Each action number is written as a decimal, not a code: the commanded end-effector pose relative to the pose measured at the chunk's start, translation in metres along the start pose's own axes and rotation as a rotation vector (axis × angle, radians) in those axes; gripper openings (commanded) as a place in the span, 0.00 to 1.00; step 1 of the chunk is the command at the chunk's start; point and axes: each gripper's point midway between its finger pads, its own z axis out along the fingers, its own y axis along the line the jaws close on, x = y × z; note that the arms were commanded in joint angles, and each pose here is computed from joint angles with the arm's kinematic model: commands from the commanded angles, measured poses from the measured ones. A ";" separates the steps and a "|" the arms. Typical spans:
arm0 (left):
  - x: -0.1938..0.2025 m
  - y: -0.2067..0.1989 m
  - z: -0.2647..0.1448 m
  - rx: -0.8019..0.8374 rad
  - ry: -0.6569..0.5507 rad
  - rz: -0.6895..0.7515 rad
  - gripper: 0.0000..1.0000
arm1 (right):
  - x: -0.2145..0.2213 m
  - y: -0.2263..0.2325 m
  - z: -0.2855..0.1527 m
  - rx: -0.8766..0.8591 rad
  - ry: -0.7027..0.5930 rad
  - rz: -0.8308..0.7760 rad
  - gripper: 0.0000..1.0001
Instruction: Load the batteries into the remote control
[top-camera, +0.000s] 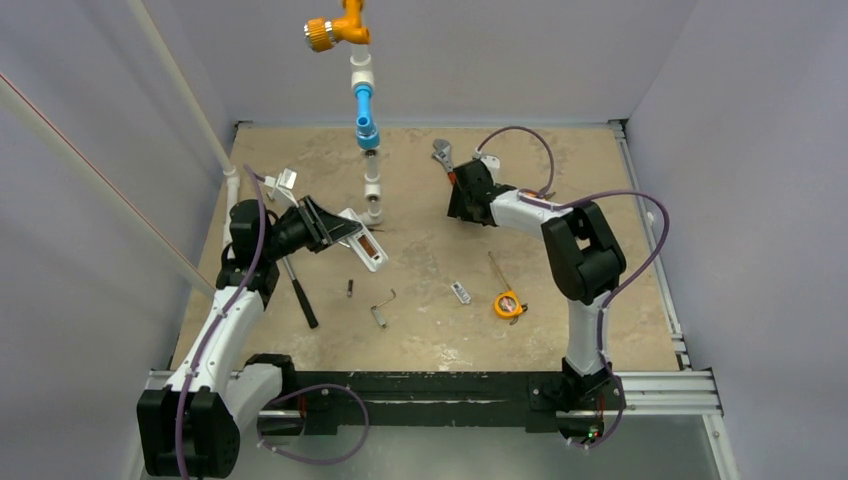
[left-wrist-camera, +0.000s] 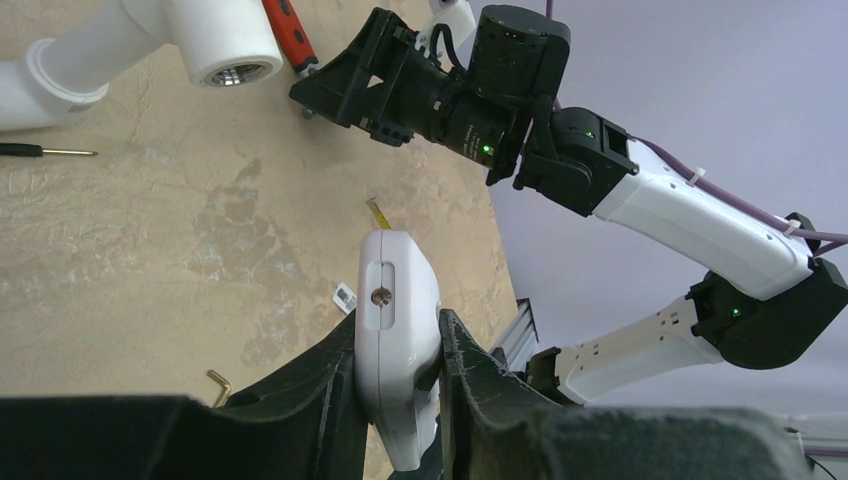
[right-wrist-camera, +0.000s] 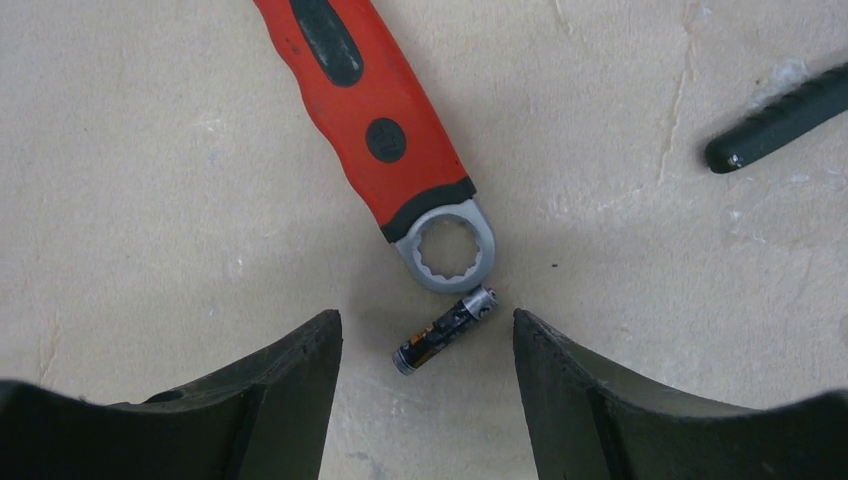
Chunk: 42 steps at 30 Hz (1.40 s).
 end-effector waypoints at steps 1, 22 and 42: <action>-0.015 -0.016 -0.003 0.031 -0.041 0.064 0.00 | -0.013 0.007 0.002 0.020 -0.038 -0.012 0.61; -0.014 -0.011 -0.001 0.021 -0.044 0.051 0.00 | 0.015 -0.001 -0.008 0.050 0.013 -0.147 0.37; -0.014 -0.010 0.000 0.023 -0.040 0.040 0.00 | 0.044 -0.013 -0.021 0.010 0.089 -0.212 0.34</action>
